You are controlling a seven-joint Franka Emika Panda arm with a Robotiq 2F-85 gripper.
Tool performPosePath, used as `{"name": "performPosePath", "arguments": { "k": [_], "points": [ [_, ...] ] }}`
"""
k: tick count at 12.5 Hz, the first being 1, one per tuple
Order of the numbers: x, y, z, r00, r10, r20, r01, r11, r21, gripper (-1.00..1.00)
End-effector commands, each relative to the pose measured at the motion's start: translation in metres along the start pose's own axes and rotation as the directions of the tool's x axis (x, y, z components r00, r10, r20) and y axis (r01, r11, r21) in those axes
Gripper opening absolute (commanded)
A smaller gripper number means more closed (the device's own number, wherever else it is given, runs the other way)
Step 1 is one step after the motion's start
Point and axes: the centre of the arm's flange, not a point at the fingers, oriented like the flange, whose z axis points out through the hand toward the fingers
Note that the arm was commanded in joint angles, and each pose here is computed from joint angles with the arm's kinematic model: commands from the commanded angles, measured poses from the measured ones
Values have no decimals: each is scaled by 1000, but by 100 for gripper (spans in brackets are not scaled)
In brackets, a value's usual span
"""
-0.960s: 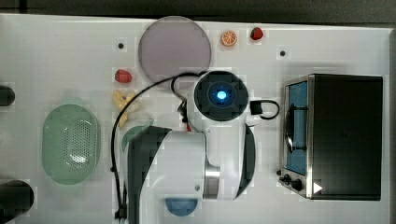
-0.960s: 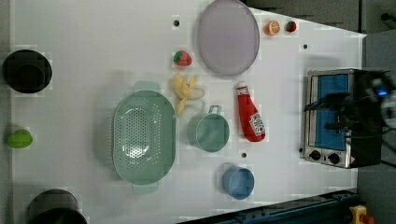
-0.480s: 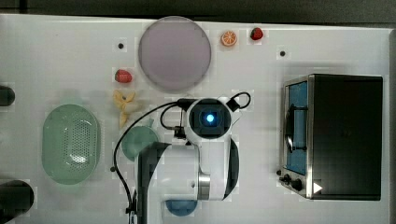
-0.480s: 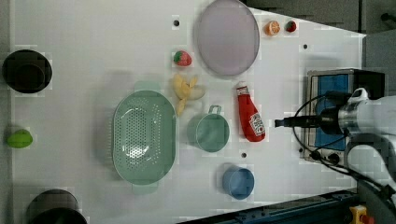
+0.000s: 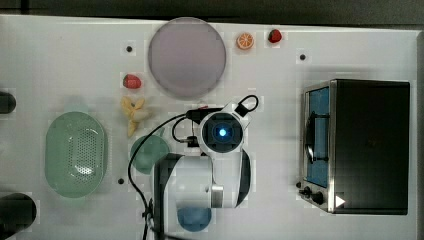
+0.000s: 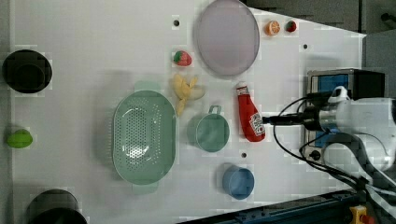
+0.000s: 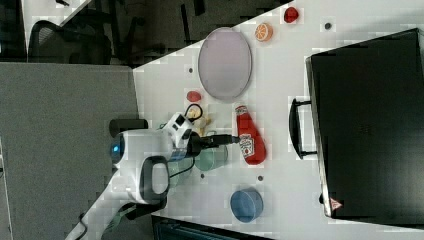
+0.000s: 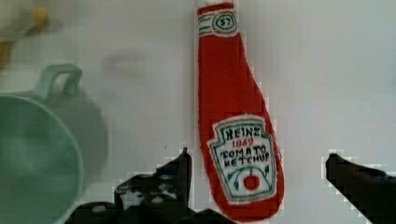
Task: Pick Ketchup from the table and place it in strainer.
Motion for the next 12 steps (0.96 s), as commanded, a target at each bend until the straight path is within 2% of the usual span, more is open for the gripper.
{"name": "performPosePath", "arguments": {
  "k": [1, 3, 8, 9, 12],
  "points": [
    [4, -4, 39, 992, -127, -3, 127, 992, -25, 100],
    [9, -7, 58, 989, -148, -28, 147, 989, -28, 100],
    [10, -10, 89, 990, -140, 5, 141, 990, -7, 100],
    [10, -9, 93, 990, -139, 11, 140, 990, -4, 92],
    [12, -8, 97, 991, -136, -8, 136, 991, -4, 25]
  ]
}}
